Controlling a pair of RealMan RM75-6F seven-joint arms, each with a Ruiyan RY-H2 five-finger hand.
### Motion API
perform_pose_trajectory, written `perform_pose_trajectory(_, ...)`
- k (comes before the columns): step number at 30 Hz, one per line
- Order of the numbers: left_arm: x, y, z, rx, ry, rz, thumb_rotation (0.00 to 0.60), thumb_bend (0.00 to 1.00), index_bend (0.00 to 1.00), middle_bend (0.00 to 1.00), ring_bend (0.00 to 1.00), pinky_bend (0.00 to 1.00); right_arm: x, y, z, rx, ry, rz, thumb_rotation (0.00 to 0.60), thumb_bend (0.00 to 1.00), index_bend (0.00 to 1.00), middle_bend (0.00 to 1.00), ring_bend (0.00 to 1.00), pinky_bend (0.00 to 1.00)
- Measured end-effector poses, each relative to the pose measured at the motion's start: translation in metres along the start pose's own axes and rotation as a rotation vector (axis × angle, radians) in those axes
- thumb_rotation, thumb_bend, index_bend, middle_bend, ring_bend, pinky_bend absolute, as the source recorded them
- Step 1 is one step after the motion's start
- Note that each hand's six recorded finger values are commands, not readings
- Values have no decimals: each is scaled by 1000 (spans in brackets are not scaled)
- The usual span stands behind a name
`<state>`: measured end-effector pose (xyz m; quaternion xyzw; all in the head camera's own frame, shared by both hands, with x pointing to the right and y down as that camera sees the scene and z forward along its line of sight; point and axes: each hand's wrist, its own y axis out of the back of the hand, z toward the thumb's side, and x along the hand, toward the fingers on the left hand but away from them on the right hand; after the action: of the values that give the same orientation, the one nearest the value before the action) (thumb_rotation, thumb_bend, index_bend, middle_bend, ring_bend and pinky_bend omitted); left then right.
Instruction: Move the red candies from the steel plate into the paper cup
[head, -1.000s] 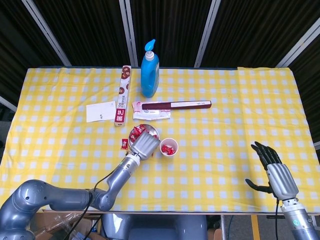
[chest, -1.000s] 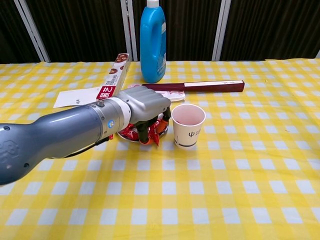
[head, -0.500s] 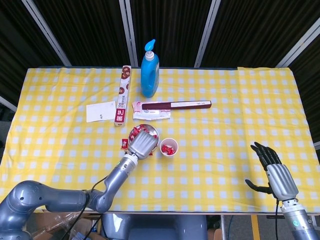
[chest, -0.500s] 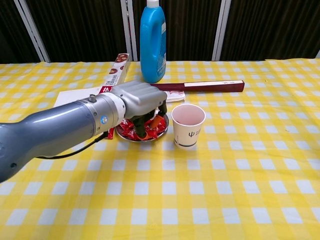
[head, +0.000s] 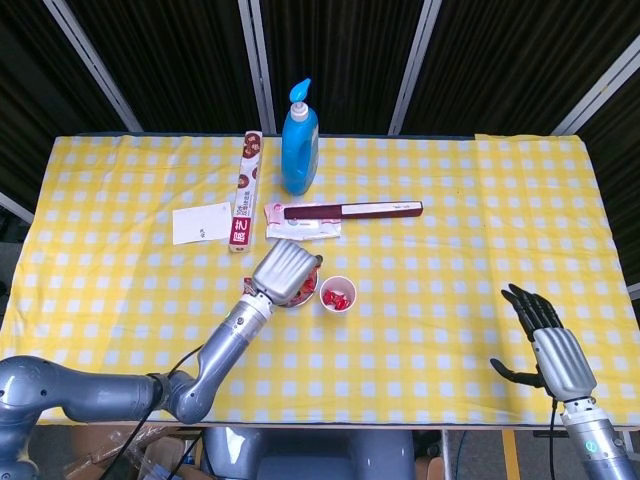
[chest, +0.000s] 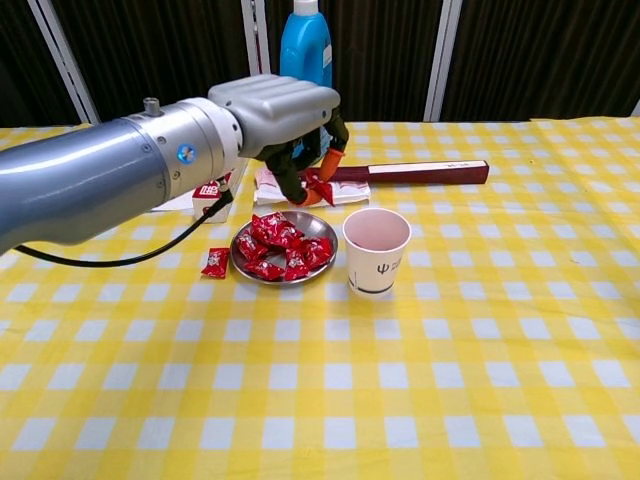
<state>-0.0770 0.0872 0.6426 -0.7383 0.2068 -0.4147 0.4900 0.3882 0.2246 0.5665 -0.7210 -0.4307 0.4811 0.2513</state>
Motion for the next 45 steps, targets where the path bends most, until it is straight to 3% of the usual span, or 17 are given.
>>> perform_pose_trajectory(8, 15, -7, 34, -7, -54, -22, 600, 391, 557, 825, 902, 967, 0, 0, 0, -5, 1, 0, 600, 277, 0, 0, 0, 0)
perform_pose_trajectory(14, 23, -18, 53, 18, -66, -54, 600, 268, 479, 810, 897, 967, 0, 2, 0, -9, 5, -1, 600, 277, 0, 0, 0, 0)
perform_pose_trajectory(18, 25, -19, 56, 16, -53, -59, 600, 239, 457, 810, 897, 967, 0, 2, 0, -9, 8, -2, 600, 277, 0, 0, 0, 0)
perform_pose_trajectory(25, 24, -8, 41, -8, -1, -31, 600, 238, 428, 809, 896, 967, 0, 2, 1, -6, 12, -2, 600, 277, 0, 0, 0, 0)
perform_pose_trajectory(33, 15, 1, 2, -16, 91, -21, 600, 235, 405, 812, 897, 967, 1, 1, 1, -1, 11, -4, 600, 277, 0, 0, 0, 0)
perform_pose_trajectory(37, 9, -8, -16, -6, 139, -65, 600, 236, 399, 809, 897, 967, 1, 0, 1, 1, 11, -2, 600, 277, 0, 0, 0, 0)
perform_pose_trajectory(45, -3, -41, -36, 21, 214, -218, 600, 223, 374, 795, 896, 967, 0, 0, 1, 1, 9, 1, 600, 277, 0, 0, 0, 0)
